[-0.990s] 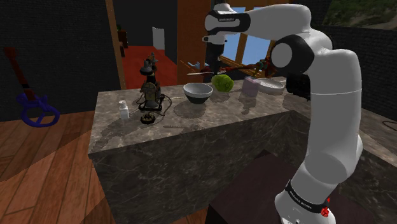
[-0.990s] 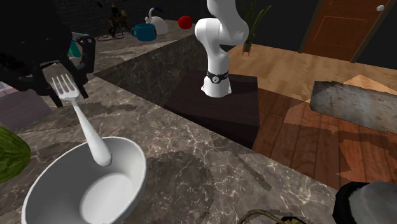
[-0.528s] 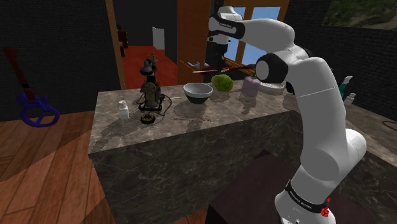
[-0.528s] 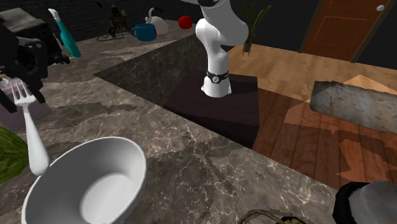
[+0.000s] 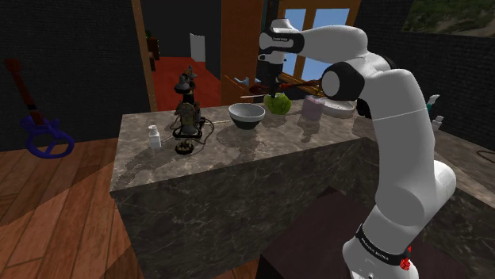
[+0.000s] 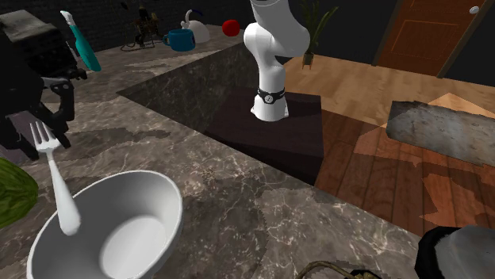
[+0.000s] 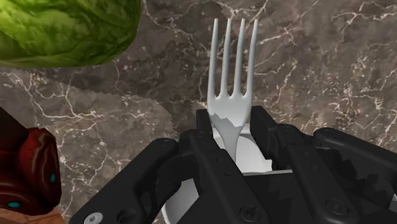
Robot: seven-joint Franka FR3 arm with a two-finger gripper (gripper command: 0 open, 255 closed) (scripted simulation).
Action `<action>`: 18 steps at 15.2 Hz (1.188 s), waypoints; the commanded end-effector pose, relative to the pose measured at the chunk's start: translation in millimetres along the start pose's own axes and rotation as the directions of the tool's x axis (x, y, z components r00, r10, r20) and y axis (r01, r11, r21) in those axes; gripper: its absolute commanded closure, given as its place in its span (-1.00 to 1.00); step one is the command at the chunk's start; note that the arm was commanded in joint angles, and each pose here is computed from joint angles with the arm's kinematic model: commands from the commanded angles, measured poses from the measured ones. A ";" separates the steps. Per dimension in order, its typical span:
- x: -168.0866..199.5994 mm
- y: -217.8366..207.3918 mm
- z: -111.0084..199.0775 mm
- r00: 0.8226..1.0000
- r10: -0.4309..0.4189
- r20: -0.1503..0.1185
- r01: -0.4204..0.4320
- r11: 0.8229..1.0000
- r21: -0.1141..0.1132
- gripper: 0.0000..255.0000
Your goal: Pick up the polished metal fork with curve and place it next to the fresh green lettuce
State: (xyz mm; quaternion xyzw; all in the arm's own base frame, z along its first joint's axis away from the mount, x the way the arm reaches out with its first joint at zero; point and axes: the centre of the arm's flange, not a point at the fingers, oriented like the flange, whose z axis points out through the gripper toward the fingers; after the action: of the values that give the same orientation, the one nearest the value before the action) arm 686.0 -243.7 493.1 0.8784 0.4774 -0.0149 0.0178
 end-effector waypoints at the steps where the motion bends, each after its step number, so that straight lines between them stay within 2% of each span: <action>1: 0.3 1.7 12.0 1.000 0.000 0.000 0.000 1.000 -0.001 1.00; 18: 4.2 0.2 101.6 1.000 0.000 0.000 0.000 1.000 -0.001 1.00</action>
State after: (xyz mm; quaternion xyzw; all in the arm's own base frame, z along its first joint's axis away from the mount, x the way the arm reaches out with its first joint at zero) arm 687.5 -246.5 397.3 0.8786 0.4769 -0.0140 0.0192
